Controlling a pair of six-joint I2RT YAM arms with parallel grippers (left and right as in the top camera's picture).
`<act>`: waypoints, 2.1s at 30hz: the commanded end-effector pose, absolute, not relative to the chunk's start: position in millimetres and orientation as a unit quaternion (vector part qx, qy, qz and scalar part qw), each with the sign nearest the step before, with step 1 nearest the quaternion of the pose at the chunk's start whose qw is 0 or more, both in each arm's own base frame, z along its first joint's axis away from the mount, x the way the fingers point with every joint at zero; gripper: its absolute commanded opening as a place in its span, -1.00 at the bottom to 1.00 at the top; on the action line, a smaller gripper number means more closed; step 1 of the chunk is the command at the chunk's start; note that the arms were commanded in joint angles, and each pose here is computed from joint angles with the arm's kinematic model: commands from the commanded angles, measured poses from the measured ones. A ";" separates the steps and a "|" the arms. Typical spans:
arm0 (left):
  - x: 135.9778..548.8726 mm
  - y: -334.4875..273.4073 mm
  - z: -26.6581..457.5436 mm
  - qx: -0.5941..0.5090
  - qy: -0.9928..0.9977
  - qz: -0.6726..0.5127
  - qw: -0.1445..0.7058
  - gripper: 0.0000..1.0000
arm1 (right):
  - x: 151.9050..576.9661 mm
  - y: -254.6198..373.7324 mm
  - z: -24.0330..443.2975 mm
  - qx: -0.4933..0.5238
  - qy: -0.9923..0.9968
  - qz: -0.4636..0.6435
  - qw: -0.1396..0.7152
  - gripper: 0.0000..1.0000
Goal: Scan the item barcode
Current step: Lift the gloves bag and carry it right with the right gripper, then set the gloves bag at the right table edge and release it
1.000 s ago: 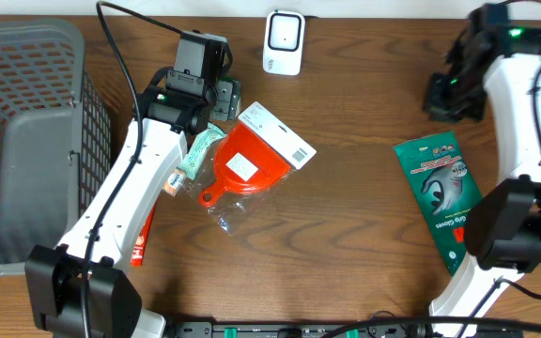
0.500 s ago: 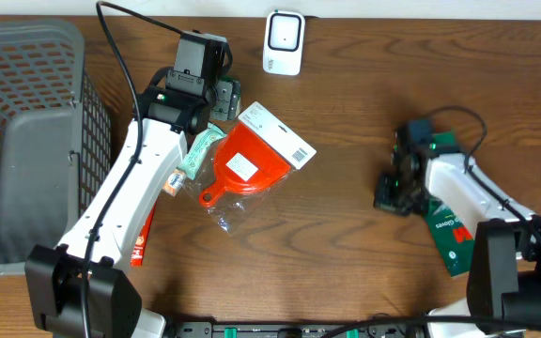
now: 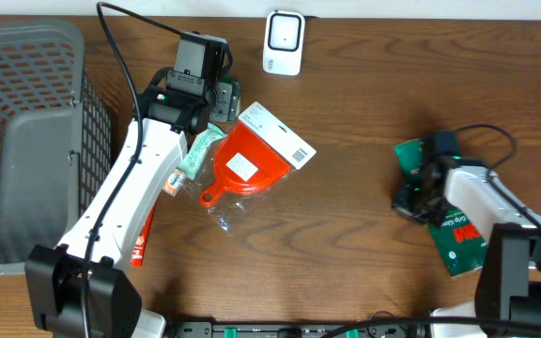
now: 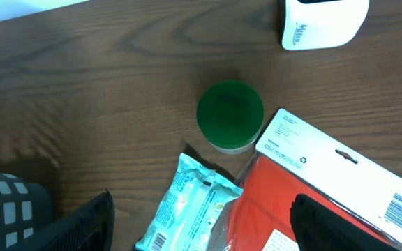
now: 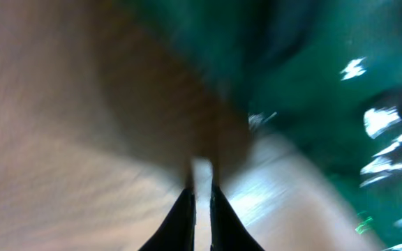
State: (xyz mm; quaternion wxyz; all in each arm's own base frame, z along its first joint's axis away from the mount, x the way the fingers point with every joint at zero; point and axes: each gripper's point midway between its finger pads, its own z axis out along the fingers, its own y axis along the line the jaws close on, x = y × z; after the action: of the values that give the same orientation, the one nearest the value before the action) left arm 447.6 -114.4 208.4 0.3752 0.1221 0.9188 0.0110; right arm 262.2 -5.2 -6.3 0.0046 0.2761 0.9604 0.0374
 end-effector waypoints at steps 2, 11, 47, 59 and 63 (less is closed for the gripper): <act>444.9 -111.3 214.5 0.112 0.918 0.010 0.380 0.61 | 260.5 -45.5 -17.1 0.295 0.955 0.010 0.016 -0.77; 444.7 -111.2 214.3 0.112 0.919 0.010 0.379 0.61 | 305.2 -109.6 14.1 0.331 0.938 -0.005 0.107 -0.69; 442.5 -110.5 212.1 0.099 0.922 0.006 0.373 0.61 | 322.0 -87.2 20.0 0.281 0.954 0.039 0.100 -0.98; 442.4 -110.5 212.0 0.099 0.922 0.006 0.373 0.61 | 312.3 -87.7 -24.5 0.281 0.958 0.024 0.043 -0.98; 442.4 -110.5 212.0 0.099 0.922 0.006 0.373 0.61 | 325.3 -102.7 -24.4 0.289 0.954 0.005 0.076 -0.90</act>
State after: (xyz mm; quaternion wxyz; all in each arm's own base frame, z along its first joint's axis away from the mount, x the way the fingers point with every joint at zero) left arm 444.4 -113.4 205.3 0.3668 0.1043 0.9244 0.0049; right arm 334.0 -96.2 -4.2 0.0962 0.2886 0.9520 0.0335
